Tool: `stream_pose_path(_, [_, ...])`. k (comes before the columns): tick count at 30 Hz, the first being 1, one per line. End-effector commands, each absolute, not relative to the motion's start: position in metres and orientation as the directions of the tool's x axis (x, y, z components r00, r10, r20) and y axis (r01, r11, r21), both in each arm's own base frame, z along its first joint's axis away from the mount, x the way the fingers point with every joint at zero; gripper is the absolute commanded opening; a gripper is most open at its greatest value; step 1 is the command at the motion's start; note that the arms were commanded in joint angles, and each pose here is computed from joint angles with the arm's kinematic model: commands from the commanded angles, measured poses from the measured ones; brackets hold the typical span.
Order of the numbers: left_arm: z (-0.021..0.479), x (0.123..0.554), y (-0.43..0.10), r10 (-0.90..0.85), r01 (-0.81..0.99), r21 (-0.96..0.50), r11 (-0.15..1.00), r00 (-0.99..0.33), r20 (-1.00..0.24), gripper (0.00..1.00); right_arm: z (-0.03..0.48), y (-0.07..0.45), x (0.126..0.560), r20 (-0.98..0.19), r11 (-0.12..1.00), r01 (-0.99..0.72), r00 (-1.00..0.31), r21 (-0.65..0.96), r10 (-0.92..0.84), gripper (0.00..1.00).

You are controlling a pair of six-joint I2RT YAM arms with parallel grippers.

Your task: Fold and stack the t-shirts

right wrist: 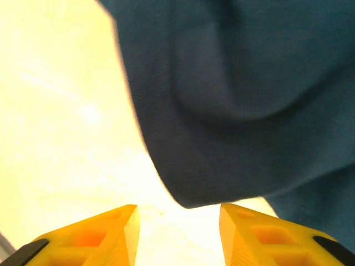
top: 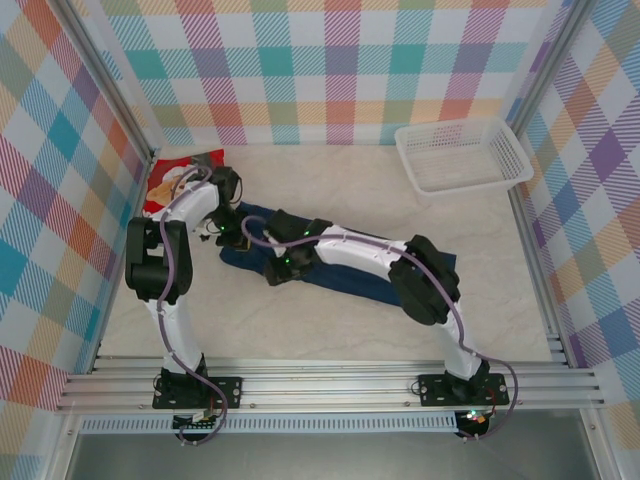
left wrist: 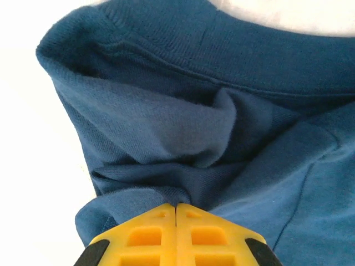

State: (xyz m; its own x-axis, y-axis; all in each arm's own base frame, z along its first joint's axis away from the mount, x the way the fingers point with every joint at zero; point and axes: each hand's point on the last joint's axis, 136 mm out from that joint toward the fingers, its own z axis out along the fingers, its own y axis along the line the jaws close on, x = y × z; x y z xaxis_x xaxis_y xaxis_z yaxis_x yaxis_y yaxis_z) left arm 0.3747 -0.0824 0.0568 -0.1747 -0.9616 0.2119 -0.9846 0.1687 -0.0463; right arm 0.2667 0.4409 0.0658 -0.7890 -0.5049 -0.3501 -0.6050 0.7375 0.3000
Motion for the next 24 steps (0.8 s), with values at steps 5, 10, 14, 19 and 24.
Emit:
stream_pose_path(5, [0.052, 0.371, -0.076, -0.960, -0.979, -0.001, 0.205, -0.201, 0.194, 0.00, 0.066, 0.452, 0.302, -0.468, 0.694, -0.720, -0.606, -0.021, -0.643, 0.51])
stream_pose_path(10, [0.050, 0.371, -0.075, -0.960, -0.977, 0.007, 0.211, -0.206, 0.192, 0.00, 0.048, 0.445, 0.301, -0.423, 0.692, -0.711, -0.592, -0.126, -0.686, 0.35])
stream_pose_path(14, [0.049, 0.372, -0.074, -0.959, -0.976, 0.010, 0.217, -0.211, 0.191, 0.00, 0.048, 0.448, 0.295, -0.423, 0.678, -0.722, -0.577, -0.137, -0.699, 0.30])
stream_pose_path(19, [0.049, 0.375, -0.073, -0.958, -0.975, 0.008, 0.220, -0.215, 0.189, 0.00, 0.069, 0.455, 0.289, -0.465, 0.675, -0.726, -0.557, -0.128, -0.688, 0.41])
stream_pose_path(24, [0.048, 0.374, -0.072, -0.958, -0.974, 0.010, 0.226, -0.220, 0.186, 0.00, 0.083, 0.459, 0.283, -0.483, 0.661, -0.741, -0.537, -0.121, -0.691, 0.49])
